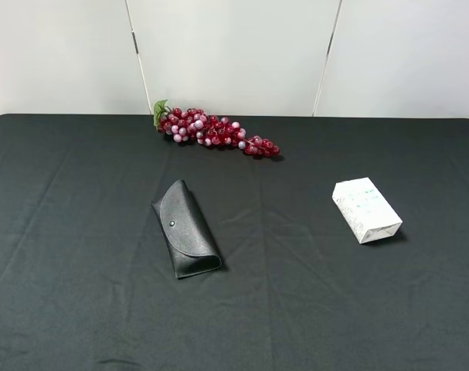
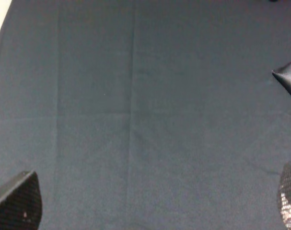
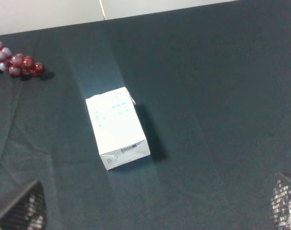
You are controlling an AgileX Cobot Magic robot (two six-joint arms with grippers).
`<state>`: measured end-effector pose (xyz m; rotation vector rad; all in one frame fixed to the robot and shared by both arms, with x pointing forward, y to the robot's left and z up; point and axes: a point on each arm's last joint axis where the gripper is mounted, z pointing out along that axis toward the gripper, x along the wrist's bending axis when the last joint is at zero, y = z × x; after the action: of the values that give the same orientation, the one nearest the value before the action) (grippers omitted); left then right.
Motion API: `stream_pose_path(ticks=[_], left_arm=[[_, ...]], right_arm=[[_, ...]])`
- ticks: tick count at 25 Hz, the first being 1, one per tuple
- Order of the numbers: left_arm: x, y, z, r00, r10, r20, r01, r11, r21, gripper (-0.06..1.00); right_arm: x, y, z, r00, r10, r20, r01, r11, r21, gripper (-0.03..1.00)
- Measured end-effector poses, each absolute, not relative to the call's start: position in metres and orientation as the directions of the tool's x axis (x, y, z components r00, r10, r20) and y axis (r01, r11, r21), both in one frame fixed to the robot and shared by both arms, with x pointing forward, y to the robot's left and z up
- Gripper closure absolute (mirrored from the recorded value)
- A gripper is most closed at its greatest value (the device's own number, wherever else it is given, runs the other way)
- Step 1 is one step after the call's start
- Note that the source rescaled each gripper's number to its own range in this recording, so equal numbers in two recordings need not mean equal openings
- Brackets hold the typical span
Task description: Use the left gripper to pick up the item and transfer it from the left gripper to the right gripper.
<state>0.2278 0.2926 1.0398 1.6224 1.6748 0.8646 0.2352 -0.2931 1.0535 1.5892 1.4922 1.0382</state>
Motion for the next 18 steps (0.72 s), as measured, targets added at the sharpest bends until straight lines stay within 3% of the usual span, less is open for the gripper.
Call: stream_pose_path(ticks=[18], left_arm=[[0.2278,0.2926,1.0398,-0.03,1.0,-0.003,0.576,0.02,0.817,-0.03]], right_arm=[[0.2352,-0.2931,1.0535,0.01,0.996,0.084,0.425,-0.08,0.902,-0.03]])
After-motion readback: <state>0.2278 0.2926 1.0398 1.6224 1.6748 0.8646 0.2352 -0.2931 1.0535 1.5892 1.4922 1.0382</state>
